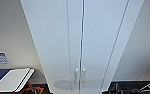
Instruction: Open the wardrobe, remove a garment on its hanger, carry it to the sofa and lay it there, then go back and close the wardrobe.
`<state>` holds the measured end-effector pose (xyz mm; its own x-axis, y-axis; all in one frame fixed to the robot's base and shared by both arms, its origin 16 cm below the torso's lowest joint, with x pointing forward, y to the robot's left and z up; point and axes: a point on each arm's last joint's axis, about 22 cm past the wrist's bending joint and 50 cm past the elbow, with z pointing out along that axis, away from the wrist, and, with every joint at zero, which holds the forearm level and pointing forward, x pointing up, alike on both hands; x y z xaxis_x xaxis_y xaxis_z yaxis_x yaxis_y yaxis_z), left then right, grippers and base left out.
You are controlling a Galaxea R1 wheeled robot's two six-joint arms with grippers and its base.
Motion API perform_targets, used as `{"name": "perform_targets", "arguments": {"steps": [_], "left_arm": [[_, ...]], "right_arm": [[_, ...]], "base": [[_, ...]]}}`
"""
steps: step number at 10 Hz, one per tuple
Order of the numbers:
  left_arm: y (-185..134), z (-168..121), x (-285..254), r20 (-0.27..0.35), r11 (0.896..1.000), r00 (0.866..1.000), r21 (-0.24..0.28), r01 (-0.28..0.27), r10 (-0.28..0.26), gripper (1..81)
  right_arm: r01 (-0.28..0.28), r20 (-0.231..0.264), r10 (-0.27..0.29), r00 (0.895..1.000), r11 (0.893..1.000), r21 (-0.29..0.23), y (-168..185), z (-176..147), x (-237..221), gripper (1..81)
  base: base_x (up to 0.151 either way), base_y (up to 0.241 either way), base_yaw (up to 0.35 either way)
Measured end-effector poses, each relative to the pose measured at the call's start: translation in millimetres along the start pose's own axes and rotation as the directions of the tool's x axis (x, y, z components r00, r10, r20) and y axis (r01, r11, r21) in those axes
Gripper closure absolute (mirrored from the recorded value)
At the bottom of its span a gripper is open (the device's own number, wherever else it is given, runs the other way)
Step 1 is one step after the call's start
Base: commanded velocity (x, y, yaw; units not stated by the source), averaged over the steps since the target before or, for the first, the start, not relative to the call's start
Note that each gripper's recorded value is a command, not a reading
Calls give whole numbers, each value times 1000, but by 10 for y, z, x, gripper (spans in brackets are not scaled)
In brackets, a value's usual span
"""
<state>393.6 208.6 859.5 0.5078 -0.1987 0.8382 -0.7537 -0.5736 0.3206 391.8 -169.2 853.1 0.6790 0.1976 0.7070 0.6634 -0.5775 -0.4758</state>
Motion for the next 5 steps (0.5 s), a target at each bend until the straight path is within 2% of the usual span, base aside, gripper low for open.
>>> {"name": "perform_targets", "arguments": {"steps": [2, 4, 5], "left_arm": [[38, 274, 357, -21, 999, 999, -36, -33, 32, 10], [-26, 514, 472, -2, 998, 999, -43, -45, 45, 10], [-91, 595, 490, 12, 998, 999, -38, -45, 46, 10]], "right_arm": [[35, -19, -35, 999, 999, 20, -61, 129, 255, 10], [40, -13, -40, 999, 999, -10, 127, 246, 405, 10], [57, -27, -57, 998, 998, -21, 192, 296, 567, 10]], "base": [[0, 0, 0], [0, 0, 0], [0, 0, 0]]}}
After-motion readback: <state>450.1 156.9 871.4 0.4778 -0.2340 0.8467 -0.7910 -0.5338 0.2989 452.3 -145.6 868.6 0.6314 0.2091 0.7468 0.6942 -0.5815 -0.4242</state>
